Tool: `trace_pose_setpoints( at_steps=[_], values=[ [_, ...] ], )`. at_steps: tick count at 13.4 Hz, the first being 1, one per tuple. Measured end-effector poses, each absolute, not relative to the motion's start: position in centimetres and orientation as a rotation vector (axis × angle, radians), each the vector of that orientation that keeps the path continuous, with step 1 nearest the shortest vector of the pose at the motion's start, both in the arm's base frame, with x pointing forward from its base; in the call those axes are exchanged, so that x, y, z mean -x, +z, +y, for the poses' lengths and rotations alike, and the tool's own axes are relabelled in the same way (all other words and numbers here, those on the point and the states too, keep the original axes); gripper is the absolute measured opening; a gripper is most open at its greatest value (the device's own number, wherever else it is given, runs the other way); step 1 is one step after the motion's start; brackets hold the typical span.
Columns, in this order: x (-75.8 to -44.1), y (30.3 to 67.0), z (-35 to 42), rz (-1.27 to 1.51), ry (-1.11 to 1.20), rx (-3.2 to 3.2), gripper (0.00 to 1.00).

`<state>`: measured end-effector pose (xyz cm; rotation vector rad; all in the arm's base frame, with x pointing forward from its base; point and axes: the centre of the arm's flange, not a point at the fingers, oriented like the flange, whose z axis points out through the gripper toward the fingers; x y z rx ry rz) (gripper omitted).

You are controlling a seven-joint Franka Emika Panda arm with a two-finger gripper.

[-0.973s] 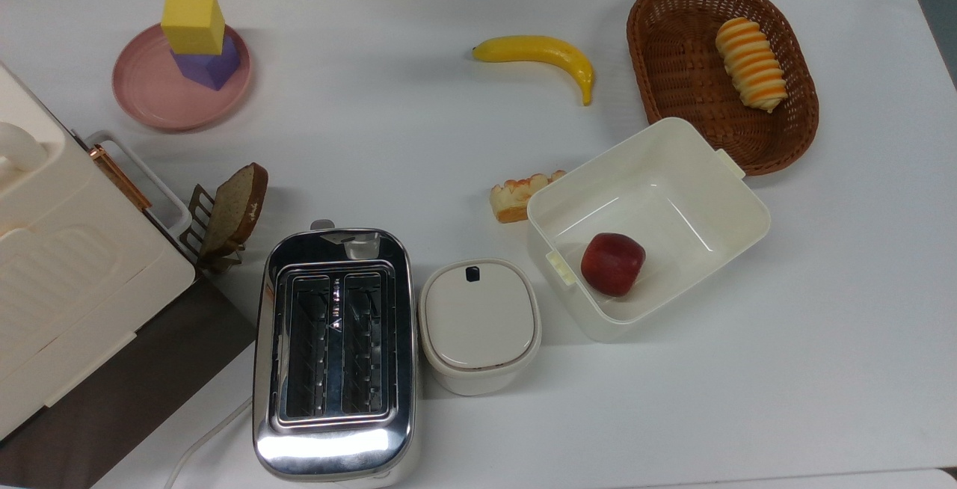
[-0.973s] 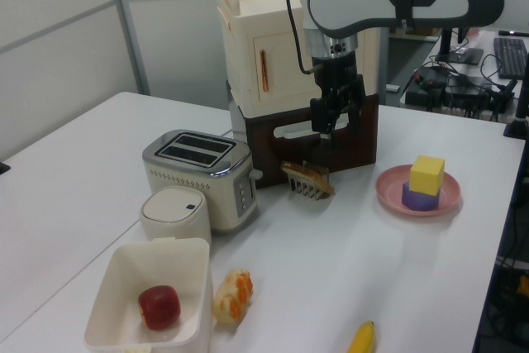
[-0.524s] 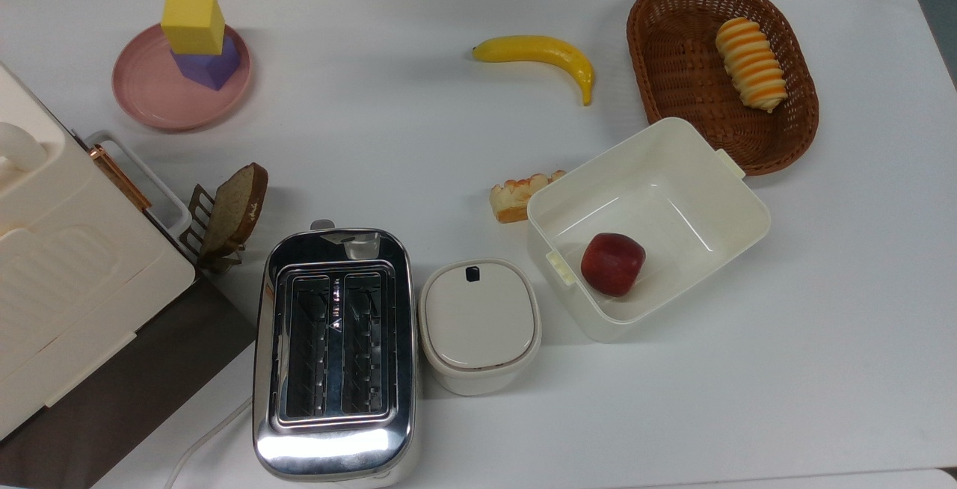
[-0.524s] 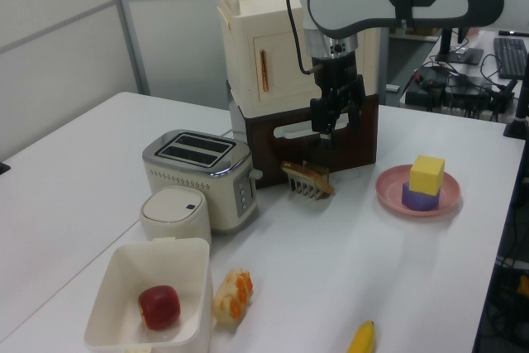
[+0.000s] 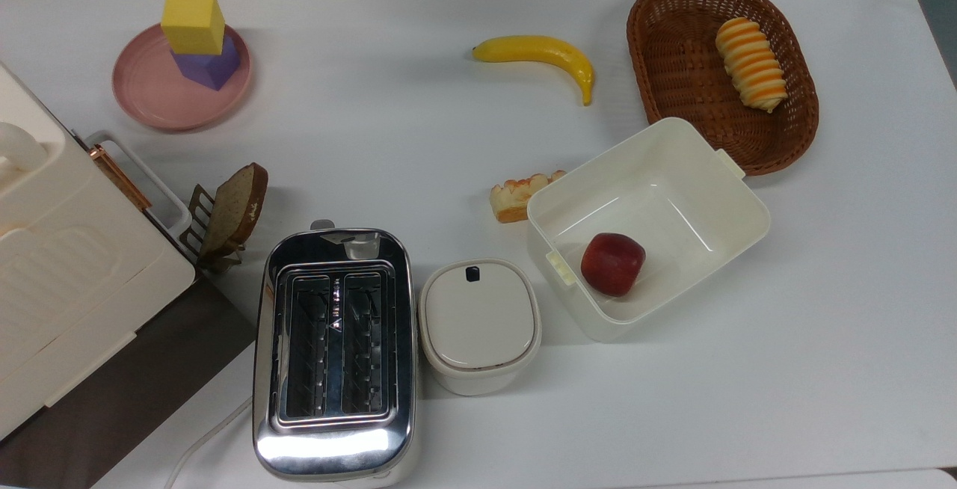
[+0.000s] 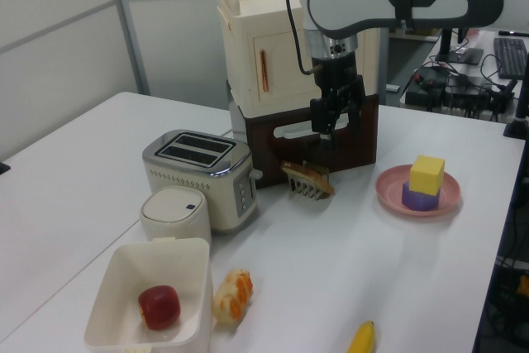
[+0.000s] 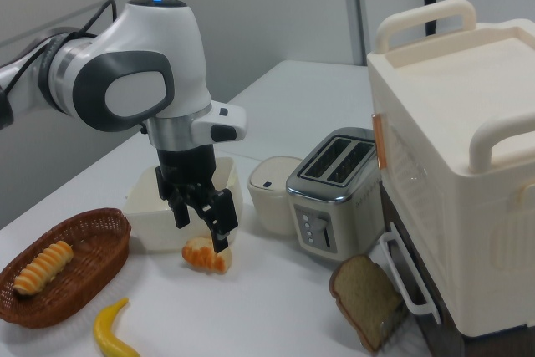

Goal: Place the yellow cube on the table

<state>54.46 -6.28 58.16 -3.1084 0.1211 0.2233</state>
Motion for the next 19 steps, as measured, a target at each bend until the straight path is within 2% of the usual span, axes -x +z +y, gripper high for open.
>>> trace_pose_setpoints(
  at_steps=[5,12,15,19],
  values=[
    [-54.3,58.3,-7.1,0.143,0.221,3.109,1.0],
    [-51.7,57.6,-18.4,0.168,0.276,3.162,1.0],
    [-50.1,55.4,-22.7,0.2,0.343,3.127,1.0],
    [-49.0,49.5,-26.2,0.232,0.483,3.099,1.0]
  ],
)
